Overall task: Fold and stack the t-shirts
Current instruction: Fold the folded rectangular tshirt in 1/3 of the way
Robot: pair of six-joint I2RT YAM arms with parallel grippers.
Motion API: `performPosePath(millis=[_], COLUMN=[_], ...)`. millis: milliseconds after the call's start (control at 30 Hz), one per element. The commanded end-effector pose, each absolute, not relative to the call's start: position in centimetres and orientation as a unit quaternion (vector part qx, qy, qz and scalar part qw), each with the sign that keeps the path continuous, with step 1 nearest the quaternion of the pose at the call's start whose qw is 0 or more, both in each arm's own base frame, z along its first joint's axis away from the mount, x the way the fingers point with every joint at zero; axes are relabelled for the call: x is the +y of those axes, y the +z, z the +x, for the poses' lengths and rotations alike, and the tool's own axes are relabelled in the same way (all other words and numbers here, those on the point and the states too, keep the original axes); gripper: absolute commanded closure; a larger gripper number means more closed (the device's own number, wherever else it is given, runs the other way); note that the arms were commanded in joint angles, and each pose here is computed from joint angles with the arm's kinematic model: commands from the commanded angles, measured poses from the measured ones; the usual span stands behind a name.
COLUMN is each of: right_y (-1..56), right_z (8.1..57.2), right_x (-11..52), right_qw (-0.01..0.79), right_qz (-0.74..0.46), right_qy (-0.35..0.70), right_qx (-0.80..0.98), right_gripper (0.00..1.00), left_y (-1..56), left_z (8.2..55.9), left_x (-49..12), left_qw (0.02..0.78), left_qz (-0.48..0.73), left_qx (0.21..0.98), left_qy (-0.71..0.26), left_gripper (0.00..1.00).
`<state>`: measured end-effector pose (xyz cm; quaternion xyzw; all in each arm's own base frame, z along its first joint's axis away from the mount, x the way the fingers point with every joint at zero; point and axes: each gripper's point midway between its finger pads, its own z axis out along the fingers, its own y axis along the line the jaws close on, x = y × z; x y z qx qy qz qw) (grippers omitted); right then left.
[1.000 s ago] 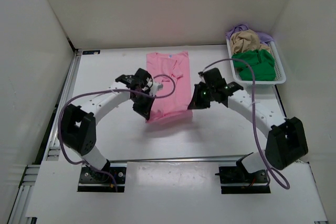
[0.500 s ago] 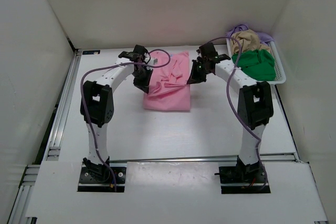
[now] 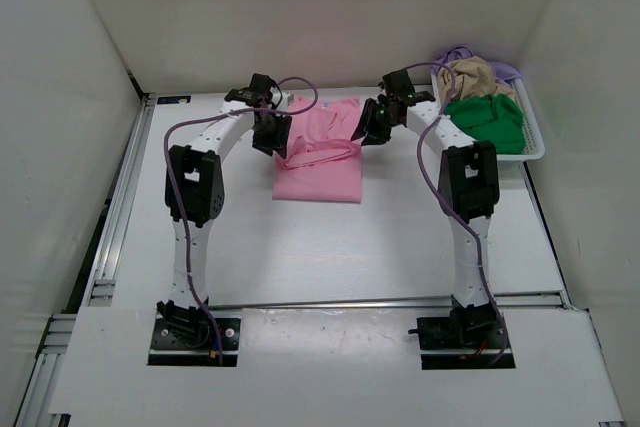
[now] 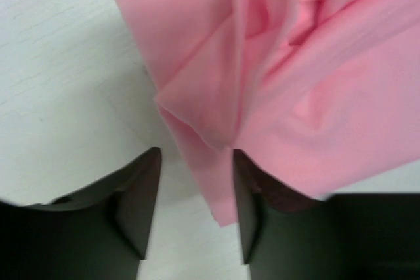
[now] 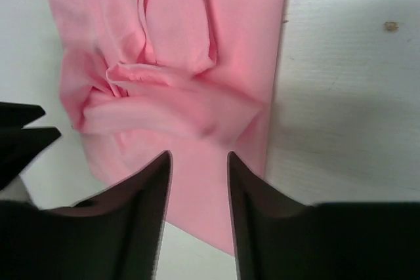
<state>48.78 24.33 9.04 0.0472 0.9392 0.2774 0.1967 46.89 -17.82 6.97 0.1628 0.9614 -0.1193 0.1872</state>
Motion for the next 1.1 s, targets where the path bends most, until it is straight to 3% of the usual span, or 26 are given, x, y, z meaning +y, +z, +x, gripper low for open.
performPosePath(millis=[0,167,300,567,767,933,1067], right_y=[10.7,13.1,14.1,11.3,9.1,9.8,9.6], right_z=[51.2,51.2,47.9,37.8,36.0,38.4,38.0], right_x=[24.0,22.8,21.7,22.0,22.2,22.3,24.0], right_qw=[0.224,0.240,0.233,0.143,0.113,0.124,0.108], right_qz=[0.057,0.065,0.060,0.064,0.095,0.134,0.095], right_qy=[0.293,0.300,0.289,0.298,0.273,0.270,0.278], right_qx=[0.928,0.921,0.927,0.942,0.951,0.945,0.950], right_gripper=[0.46,0.42,0.39,0.39,0.39,0.39,0.38], left_y=[8.7,12.5,15.9,10.8,10.5,14.1,14.1], left_z=[49.7,52.8,51.1,42.1,42.5,43.2,42.6], left_x=[-17.1,-13.2,-10.5,-8.5,-8.1,-10.0,-12.0], left_qw=[0.236,0.296,0.321,0.230,0.233,0.272,0.263], left_qz=[0.154,0.116,0.096,0.119,0.140,0.138,0.155], left_qx=[0.953,0.946,0.942,0.962,0.933,0.935,0.945], left_qy=[-0.107,-0.068,-0.028,0.091,0.237,0.179,0.118], left_gripper=[0.39,0.34,0.33,0.32,0.33,0.32,0.31])
